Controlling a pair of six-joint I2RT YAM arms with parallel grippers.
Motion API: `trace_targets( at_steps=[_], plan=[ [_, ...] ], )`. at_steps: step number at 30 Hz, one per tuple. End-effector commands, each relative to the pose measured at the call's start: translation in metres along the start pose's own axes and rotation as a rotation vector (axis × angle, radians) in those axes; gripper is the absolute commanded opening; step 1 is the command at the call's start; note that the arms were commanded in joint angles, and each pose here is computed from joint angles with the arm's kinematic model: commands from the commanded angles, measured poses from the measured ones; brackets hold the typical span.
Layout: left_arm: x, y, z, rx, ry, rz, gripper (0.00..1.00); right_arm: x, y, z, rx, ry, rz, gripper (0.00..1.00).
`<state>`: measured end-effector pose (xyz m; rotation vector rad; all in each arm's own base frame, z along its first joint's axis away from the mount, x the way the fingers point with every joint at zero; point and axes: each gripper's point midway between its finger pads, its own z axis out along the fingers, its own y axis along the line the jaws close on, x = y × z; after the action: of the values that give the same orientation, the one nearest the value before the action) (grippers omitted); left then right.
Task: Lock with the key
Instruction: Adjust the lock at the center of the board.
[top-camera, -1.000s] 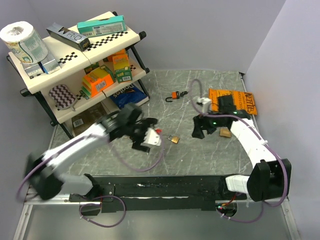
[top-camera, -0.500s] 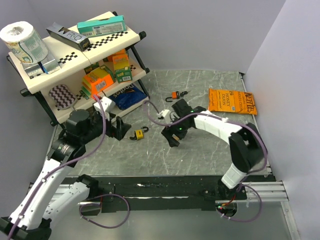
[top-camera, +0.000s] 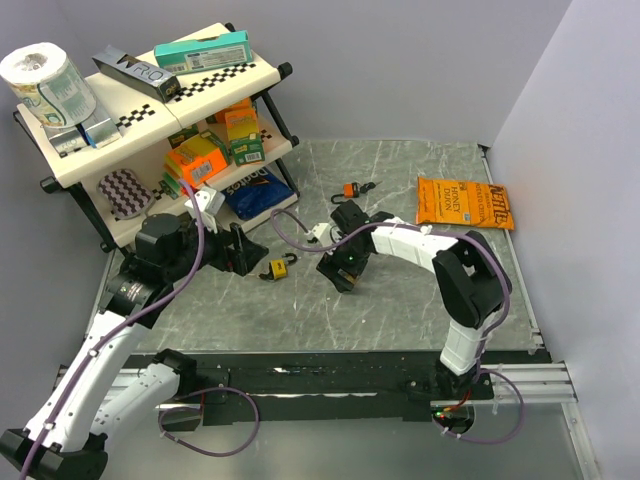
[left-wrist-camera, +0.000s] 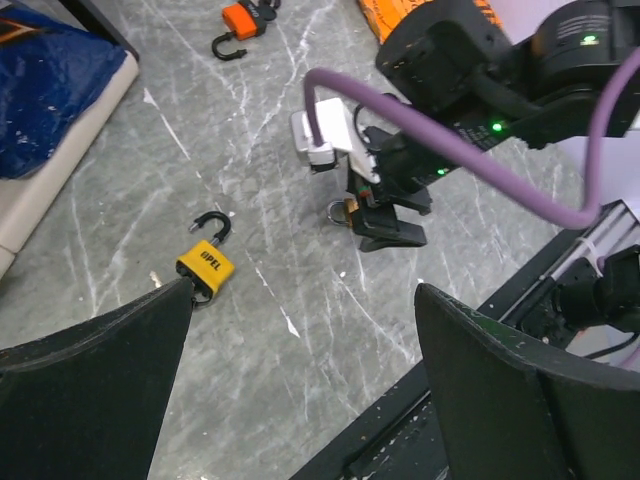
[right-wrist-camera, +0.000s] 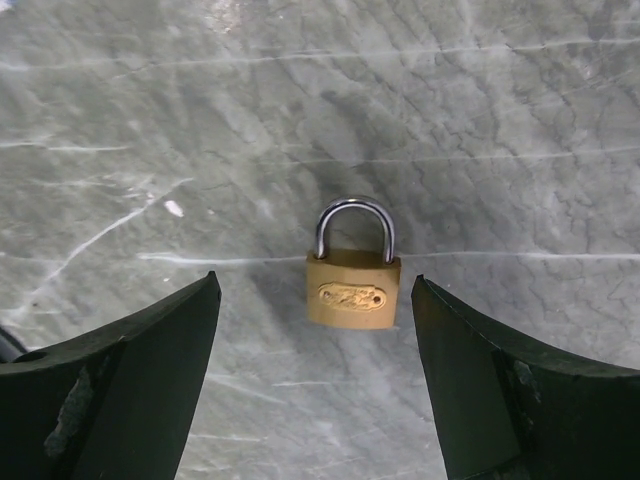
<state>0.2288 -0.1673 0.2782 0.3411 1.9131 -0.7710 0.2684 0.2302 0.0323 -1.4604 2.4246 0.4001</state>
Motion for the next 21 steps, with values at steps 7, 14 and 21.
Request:
trace_targets(
  at_steps=[7, 14, 21],
  plan=[
    [-0.002, -0.013, 0.004, 0.086, -0.013, -0.006, 0.96, 0.006, -0.013, 0.019, 0.047, 0.027, -0.05, 0.72],
    [-0.001, -0.012, 0.008, 0.09, 0.006, 0.023, 0.96, 0.022, -0.026, 0.024, 0.138, 0.057, -0.011, 0.43],
    [0.006, -0.012, 0.011, 0.125, 0.05, 0.114, 0.96, 0.028, -0.056, -0.014, 0.122, -0.055, 0.308, 0.19]
  ],
)
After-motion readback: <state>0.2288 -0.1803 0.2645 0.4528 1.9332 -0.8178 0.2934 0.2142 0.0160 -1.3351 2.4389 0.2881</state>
